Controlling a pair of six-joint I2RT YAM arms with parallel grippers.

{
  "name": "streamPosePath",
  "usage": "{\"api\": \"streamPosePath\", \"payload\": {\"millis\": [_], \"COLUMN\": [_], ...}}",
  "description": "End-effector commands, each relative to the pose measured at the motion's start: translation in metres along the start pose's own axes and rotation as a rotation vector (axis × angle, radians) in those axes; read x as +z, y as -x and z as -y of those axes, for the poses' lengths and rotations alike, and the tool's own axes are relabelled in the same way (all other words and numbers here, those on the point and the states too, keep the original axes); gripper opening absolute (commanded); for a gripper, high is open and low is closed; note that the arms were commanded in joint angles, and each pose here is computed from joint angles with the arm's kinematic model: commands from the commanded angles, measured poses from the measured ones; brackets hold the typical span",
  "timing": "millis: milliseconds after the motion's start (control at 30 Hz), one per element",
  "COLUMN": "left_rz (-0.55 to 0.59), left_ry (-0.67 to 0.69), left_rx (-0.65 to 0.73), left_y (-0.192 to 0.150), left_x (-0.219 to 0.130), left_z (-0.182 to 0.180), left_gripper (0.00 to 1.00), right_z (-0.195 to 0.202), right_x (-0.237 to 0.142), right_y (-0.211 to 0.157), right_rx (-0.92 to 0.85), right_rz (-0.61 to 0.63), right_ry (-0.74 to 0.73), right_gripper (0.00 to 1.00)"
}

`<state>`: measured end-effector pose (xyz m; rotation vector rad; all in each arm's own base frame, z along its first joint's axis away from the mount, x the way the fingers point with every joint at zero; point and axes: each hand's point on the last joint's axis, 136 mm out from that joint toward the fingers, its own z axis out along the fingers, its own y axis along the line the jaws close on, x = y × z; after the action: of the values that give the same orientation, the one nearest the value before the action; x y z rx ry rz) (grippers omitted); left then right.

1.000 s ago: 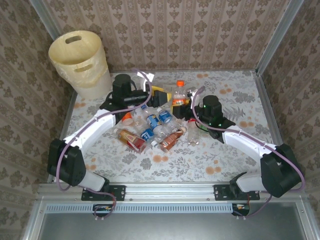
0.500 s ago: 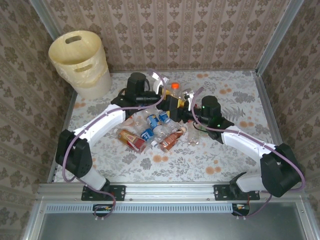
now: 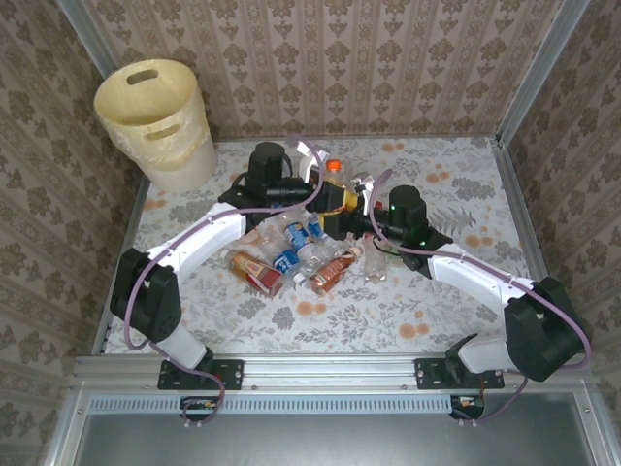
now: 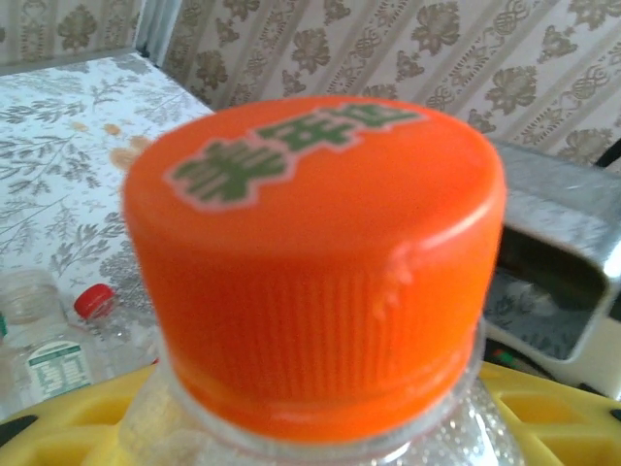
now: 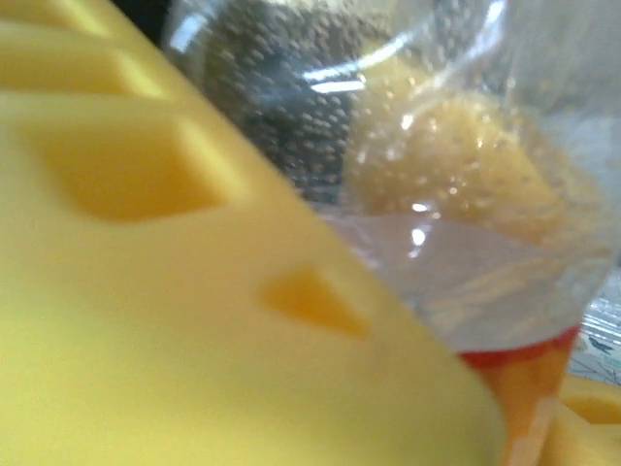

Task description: Put the plastic bottles in the bin

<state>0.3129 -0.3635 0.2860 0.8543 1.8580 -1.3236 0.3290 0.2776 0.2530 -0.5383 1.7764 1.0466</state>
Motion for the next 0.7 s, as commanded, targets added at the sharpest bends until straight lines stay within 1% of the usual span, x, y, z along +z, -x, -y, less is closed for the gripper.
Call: {"api": "streamPosePath", "payload": {"millis": [0, 33, 100, 200, 333, 400, 500, 533, 567, 667], "left_rz": [0.099, 0.112, 0.130, 0.166, 0.193, 0.218, 0.293, 0.328, 0.353, 0.410], "left_ry": [0.170, 0.214, 0.298, 0.464, 0.712, 0.871, 1.134, 1.246, 1.325, 1.477], "left_rx": [0.011, 0.002, -0.016, -0.025, 0.046, 0.115, 0.211, 0.228, 0.251, 0.282], "left_y": [0.021, 0.024, 0.029, 0.036, 0.056, 0.073, 0.103, 0.114, 0.125, 0.151], "left_x": [-0.022, -0.029, -0.042, -0.069, -0.110, -0.136, -0.181, -0.207, -0.225, -0.269], "left_z": [-0.026, -0.034, -0.050, -0.076, -0.101, -0.111, -0.122, -0.132, -0.136, -0.149], "left_gripper": [0.54, 0.52, 0.52, 0.50, 0.50, 0.50, 0.50, 0.50, 0.50, 0.51], "right_z": [-0.016, -0.011, 0.003, 0.023, 0.045, 0.056, 0.066, 0.070, 0.074, 0.079], "right_x": [-0.013, -0.016, -0.026, -0.041, -0.053, -0.058, -0.063, -0.065, -0.068, -0.073], "right_y": [0.020, 0.020, 0.020, 0.013, -0.001, -0.008, -0.011, -0.010, -0.010, -0.006], "right_rx": [-0.069, -0.072, -0.066, -0.017, 0.100, 0.165, 0.228, 0.246, 0.264, 0.273], "right_rz": [0.085, 0.098, 0.137, 0.182, 0.200, 0.210, 0.211, 0.222, 0.232, 0.252], "right_ry": [0.021, -0.017, -0.111, -0.232, -0.345, -0.395, -0.428, -0.444, -0.461, -0.480], "right_gripper": [0.95, 1.00, 1.00, 1.00, 1.00, 1.00, 1.00, 1.00, 1.00, 1.00]}}
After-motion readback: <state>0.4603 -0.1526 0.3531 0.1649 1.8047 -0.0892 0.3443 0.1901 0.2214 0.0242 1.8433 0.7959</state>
